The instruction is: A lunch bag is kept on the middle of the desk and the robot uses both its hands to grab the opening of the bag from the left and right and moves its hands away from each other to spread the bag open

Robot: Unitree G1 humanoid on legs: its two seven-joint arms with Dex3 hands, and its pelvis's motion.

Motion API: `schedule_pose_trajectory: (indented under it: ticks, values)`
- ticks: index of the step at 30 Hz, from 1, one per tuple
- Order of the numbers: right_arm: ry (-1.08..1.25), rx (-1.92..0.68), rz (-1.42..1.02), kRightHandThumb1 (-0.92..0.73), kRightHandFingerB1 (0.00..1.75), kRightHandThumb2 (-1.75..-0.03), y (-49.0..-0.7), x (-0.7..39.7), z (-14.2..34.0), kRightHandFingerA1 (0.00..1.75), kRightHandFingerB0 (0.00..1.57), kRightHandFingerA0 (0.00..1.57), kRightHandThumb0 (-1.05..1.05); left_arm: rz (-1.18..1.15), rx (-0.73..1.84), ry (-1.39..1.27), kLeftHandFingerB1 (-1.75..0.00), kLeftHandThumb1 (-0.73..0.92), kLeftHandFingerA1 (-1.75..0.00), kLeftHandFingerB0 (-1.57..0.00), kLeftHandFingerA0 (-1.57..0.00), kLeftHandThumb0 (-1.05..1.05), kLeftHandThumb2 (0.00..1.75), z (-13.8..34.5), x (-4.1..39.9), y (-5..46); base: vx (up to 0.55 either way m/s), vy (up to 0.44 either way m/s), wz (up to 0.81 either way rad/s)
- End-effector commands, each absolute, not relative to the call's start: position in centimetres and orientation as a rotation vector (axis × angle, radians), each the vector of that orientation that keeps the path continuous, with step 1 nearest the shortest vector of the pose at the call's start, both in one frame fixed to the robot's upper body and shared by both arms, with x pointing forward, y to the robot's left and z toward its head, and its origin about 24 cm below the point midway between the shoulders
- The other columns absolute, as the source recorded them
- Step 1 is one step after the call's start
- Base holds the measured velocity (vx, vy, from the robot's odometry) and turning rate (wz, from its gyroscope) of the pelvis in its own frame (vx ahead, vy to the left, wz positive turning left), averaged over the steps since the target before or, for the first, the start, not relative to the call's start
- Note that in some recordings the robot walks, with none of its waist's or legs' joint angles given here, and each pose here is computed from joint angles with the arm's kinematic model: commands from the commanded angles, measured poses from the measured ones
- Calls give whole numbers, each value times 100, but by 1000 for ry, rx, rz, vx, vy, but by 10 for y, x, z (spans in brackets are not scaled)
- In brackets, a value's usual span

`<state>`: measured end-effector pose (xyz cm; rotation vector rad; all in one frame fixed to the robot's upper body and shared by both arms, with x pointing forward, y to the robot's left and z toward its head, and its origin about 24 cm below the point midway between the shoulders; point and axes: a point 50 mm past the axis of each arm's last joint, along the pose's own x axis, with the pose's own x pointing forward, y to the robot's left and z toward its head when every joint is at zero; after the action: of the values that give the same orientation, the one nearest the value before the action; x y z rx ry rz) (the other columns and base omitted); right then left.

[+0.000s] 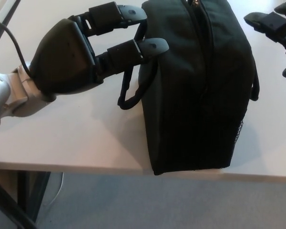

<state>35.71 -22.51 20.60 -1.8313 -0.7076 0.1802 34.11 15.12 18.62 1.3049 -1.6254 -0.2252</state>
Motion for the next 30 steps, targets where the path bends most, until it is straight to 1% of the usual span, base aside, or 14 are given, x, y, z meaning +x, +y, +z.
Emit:
schedule_pose_trajectory:
  ticks: [1, 3, 4, 10, 11, 12, 15, 16, 17, 20, 21, 22, 29, 30]
  values:
    - [-916, -1961, 214, -34, 51, -87, -236, 348, 224, 47, 1, 0, -26, -234, 1373, -1664, -35, 59, -38, -39, -41, -14, 62, 193, 343, 155, 0, 0, 0]
    - [-904, -1994, 214, -36, 51, -88, -236, 349, 228, 47, 1, 0, -27, -231, 1377, -1664, -36, 57, -39, -40, -41, -16, 61, 192, 342, 155, 0, 0, 0]
    - [-932, -1996, 189, -39, 29, -65, -236, 348, 232, 41, 9, 22, -49, -234, 1373, -1663, -32, 60, -37, -36, -42, -14, 58, 191, 343, 155, 0, 0, 0]
    - [-1034, -1973, 183, -36, 32, -59, -237, 345, 247, 40, 9, 23, -44, -238, 1346, -1683, -36, 61, -39, -38, -39, -21, 65, 189, 342, 150, 0, 0, 0]
    - [-1071, -1975, 189, -36, 33, -59, -237, 345, 248, 40, 11, 22, -42, -247, 1358, -1680, -33, 63, -37, -37, -38, -16, 59, 190, 342, 150, 0, 0, 0]
    - [-1100, -1994, 203, -49, 27, -56, -239, 344, 248, 34, 9, 23, -16, -250, 1355, -1683, -34, 61, -37, -42, -43, -15, 59, 191, 341, 149, 0, 0, 0]
    - [-1190, -2043, 250, -49, 27, -56, -241, 343, 250, 34, 9, 26, -6, -254, 1342, -1691, -34, 61, -37, -43, -45, -15, 59, 193, 340, 147, 0, 0, 0]
    - [-1222, -2059, 266, -50, 29, -55, -242, 342, 252, 34, 7, 30, -3, -258, 1352, -1689, -34, 60, -37, -42, -44, -16, 59, 194, 340, 148, 0, 0, 0]
    - [-1268, -2081, 276, -52, 28, -57, -243, 341, 255, 37, 8, 40, -2, -257, 1354, -1691, -35, 61, -33, -46, -41, -11, 59, 194, 340, 148, 0, 0, 0]
    - [-1334, -2111, 286, -52, 34, -58, -246, 339, 259, 36, 7, 39, -2, -250, 1349, -1700, -35, 61, -33, -47, -40, -8, 59, 194, 341, 148, 0, 0, 0]
    - [-1335, -2107, 288, -52, 35, -57, -248, 337, 261, 36, 11, 38, -5, -262, 1369, -1686, -34, 62, -32, -44, -36, -6, 59, 193, 341, 150, 0, 0, 0]
    - [-1333, -2103, 293, -33, 49, -83, -248, 337, 261, 54, 4, 25, -5, -262, 1378, -1686, -34, 62, -33, -44, -37, -10, 59, 193, 341, 151, 0, 0, 0]
    - [-1388, -2088, 312, -33, 48, -83, -245, 338, 257, 53, 3, 24, -5, -296, 1397, -1667, -35, 57, -36, -42, -44, -3, 60, 187, 341, 153, 0, 0, 0]
    - [-1393, -2092, 314, -52, 32, -55, -244, 339, 257, 33, 12, 34, -5, -298, 1392, -1668, -35, 57, -37, -43, -45, -4, 60, 187, 340, 152, 0, 0, 0]
